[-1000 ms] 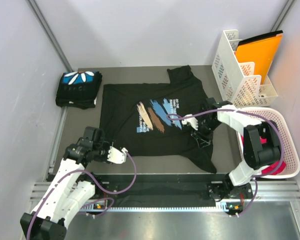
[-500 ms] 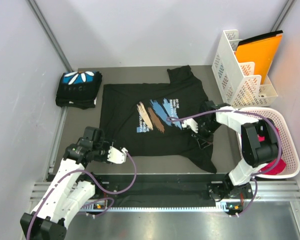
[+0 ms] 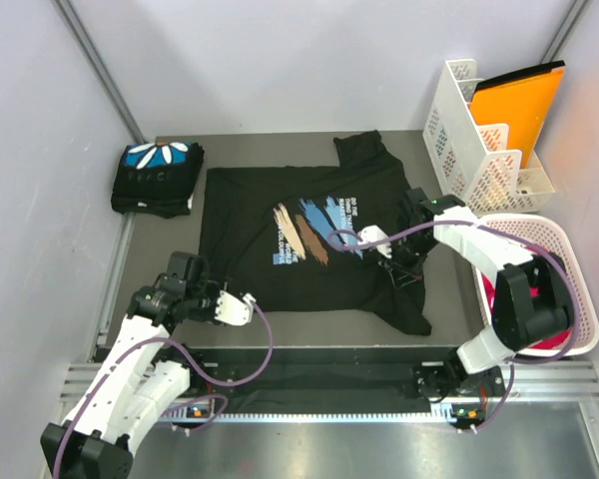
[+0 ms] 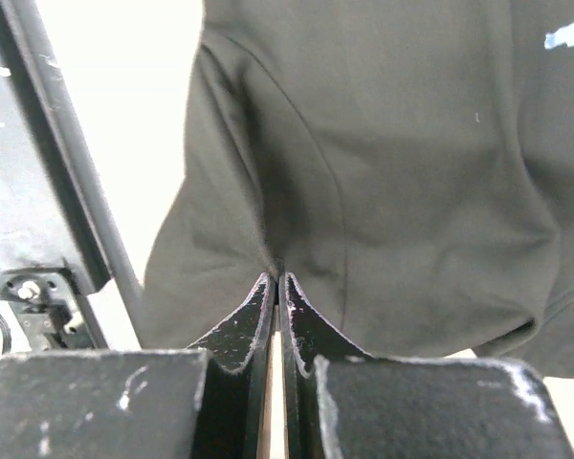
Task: Fold and stack the t-shirts
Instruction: Flatten the tshirt out
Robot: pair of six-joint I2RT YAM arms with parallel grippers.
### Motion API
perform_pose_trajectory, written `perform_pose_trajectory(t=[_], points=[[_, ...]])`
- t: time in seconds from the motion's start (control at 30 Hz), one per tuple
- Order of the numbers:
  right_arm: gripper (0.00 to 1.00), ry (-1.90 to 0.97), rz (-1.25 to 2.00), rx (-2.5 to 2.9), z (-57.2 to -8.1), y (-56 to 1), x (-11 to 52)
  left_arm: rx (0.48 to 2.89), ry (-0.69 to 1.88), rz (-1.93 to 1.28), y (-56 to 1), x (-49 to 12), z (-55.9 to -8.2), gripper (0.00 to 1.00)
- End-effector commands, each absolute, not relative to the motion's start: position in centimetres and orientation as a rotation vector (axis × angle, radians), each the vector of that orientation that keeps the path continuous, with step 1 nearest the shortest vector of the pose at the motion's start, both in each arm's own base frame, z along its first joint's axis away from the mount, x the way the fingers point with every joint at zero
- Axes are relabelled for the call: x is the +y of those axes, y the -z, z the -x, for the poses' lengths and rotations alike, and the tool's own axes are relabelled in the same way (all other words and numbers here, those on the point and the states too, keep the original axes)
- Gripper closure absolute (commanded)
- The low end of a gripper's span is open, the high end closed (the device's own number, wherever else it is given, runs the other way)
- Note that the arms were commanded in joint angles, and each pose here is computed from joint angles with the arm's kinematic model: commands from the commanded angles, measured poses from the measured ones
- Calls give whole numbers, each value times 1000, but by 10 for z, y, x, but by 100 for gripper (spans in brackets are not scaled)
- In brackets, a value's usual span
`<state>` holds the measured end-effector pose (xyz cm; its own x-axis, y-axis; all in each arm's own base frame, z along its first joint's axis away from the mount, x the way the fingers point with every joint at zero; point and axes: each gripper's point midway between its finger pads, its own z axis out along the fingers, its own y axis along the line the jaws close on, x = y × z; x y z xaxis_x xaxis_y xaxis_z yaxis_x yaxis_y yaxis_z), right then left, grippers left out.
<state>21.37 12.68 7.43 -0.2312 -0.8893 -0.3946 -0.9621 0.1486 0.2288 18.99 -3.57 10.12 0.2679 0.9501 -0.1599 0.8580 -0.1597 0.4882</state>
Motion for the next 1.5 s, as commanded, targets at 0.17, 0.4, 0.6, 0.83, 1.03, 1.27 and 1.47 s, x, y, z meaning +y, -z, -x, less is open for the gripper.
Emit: perform_pose_trajectory(t=[0.17, 0.4, 0.6, 0.83, 1.03, 1.27, 1.47], points=[[100, -703, 1993, 2022, -188, -118, 167, 1576, -240, -2037, -104, -47, -204, 37], [100, -740, 2107, 1887, -174, -127, 198, 1567, -254, -2052, -103, -47, -211, 37], [100, -765, 2252, 1804, -154, -115, 225, 1570, -250, -2052, -104, -48, -216, 37], [51, -595, 2175, 1815, -185, -110, 225, 1575, -260, -2038, -105, -47, -214, 37], [64, -462, 1704, 2089, -271, -114, 182, 1606, -251, -1885, -104, -57, -230, 47], [100, -434, 1512, 2266, -297, -93, 139, 1768, -83, -1687, -111, -77, -251, 100], [100, -464, 1540, 2324, -277, -76, 129, 1766, -113, -1649, -114, -78, -264, 100]])
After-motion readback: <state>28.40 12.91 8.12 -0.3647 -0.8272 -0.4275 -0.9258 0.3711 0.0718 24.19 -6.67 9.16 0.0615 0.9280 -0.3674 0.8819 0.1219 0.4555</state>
